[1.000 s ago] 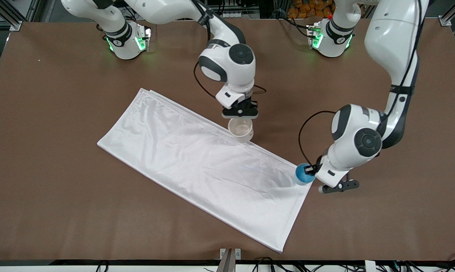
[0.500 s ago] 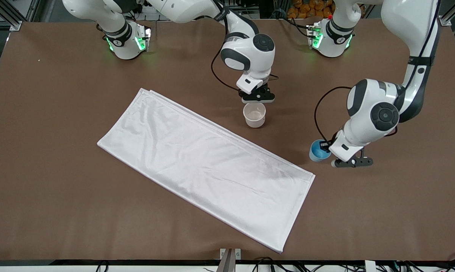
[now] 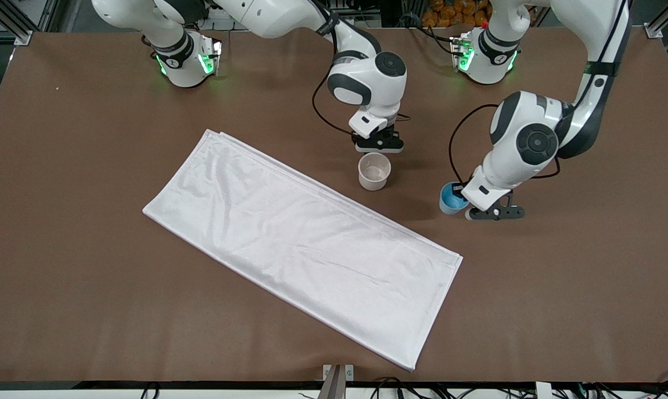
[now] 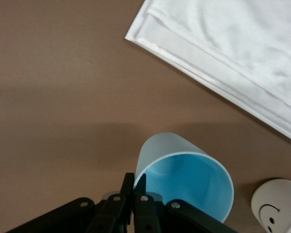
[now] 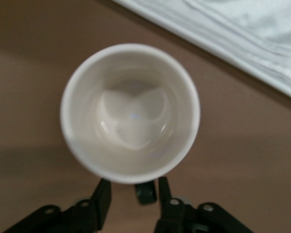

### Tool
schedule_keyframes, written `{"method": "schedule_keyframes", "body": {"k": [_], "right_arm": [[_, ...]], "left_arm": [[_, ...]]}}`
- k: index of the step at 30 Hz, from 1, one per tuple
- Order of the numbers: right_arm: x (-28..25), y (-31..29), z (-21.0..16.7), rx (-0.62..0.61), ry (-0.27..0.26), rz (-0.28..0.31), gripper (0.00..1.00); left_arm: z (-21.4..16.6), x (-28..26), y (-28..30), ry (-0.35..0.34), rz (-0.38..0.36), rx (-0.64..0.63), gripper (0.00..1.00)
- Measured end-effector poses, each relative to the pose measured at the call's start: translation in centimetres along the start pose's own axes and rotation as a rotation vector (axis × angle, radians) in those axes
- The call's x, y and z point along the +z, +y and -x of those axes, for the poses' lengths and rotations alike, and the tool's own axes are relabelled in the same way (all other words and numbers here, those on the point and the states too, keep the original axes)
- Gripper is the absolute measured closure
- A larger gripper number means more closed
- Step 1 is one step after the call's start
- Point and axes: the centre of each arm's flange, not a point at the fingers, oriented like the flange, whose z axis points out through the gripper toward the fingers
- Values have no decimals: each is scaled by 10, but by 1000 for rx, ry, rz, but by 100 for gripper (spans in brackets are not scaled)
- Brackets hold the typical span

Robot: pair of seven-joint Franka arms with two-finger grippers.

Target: Place blue cup into white mug on table

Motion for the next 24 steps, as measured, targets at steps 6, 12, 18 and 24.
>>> {"method": "schedule_keyframes", "body": {"k": [6,12,18,24], "right_arm": [[-53,-8,-2,19,-3,-3,19],[-136,8,-29,31,1,-31,0],[-221,53,-66,-1,-45,-69,0],[-286,110,-97,-44,-69,-73,0]], "left_arm": [[10,-6,13,2,1,-3,96],[21,-7,27,-17,-6,-9,96],[31,-10,44,-24,-8,-32,96],[47,-14,67,-39,-16,-80,96]]}}
